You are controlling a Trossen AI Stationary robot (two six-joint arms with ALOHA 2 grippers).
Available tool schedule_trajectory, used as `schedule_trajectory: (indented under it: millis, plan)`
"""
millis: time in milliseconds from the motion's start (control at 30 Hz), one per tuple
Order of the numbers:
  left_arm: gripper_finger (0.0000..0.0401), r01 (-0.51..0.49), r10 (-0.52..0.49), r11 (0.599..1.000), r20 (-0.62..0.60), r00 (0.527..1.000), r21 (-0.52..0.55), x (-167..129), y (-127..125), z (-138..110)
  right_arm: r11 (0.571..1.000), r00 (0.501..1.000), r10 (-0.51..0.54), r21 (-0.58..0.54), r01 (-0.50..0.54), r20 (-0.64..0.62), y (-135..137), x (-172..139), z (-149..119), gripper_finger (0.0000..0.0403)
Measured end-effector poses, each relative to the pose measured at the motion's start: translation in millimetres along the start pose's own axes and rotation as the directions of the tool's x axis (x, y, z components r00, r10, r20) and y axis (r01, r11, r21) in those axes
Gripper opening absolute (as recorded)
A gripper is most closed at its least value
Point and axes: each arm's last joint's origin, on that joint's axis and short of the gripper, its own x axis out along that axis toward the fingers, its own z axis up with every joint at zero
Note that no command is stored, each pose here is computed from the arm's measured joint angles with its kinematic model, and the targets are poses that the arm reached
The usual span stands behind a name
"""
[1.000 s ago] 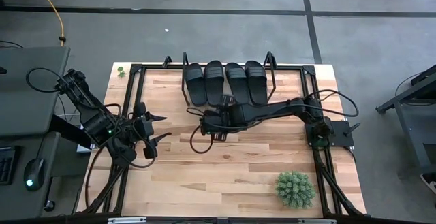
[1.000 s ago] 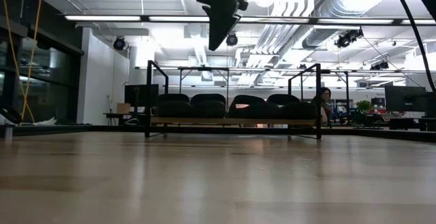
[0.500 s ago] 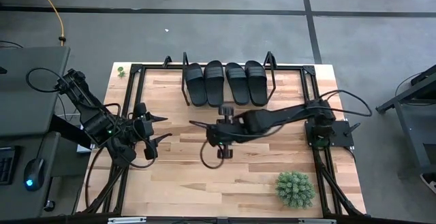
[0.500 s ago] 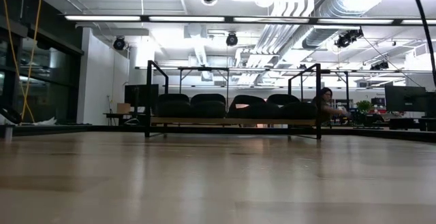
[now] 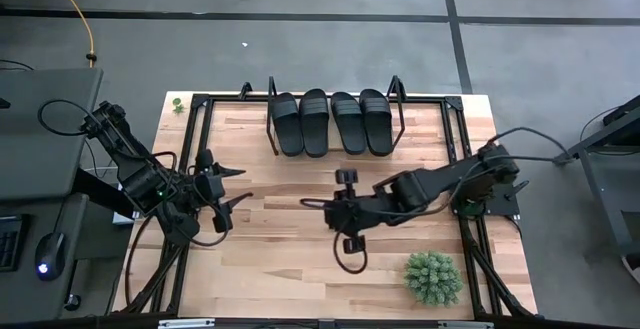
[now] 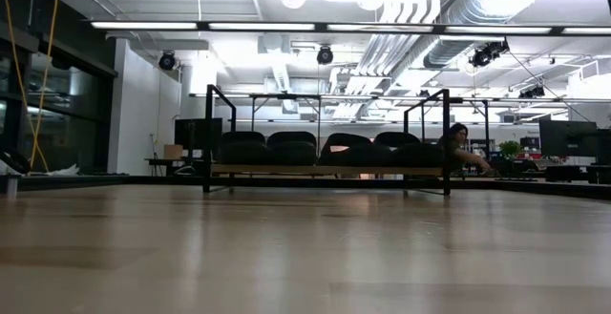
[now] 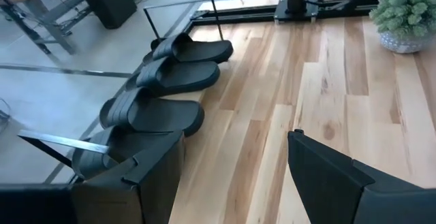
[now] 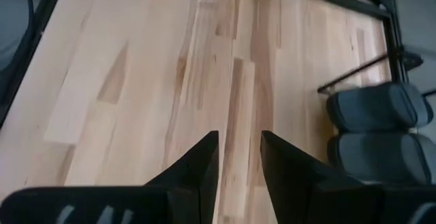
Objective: Pick and place slides into the shelf
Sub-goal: Return to Home Position
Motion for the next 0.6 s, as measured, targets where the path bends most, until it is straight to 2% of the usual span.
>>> schedule_trajectory:
  millis: [133, 300, 433, 600]
  plan:
    - [0.0246, -0.033, 0.034, 0.999, 0.026, 0.999, -0.002, 0.0, 0.8, 0.8, 0.999, 1.000, 0.001, 0.040, -0.002, 0.031, -5.9, -9.5, -22.5, 0.0099]
    - [0.0246, -0.026, 0.026, 1.000, 0.021, 0.999, 0.000, 0.0, 0.7, 0.6, 0.998, 0.981, 0.010, 0.058, -0.022, 0.196, -15.5, -29.9, -58.2, 0.0099]
    - [0.0246, -0.032, 0.033, 0.999, 0.037, 0.999, -0.016, 0.3, -0.2, 1.7, 0.993, 0.939, 0.038, 0.091, -0.073, 0.342, -24.9, -49.8, -88.4, 0.0099]
    - [0.0246, -0.055, 0.056, 0.998, 0.111, 0.992, -0.013, 5.8, -9.4, 1.4, 0.980, 0.857, 0.091, 0.105, -0.167, 0.507, -35.5, -70.7, -117.4, 0.0099]
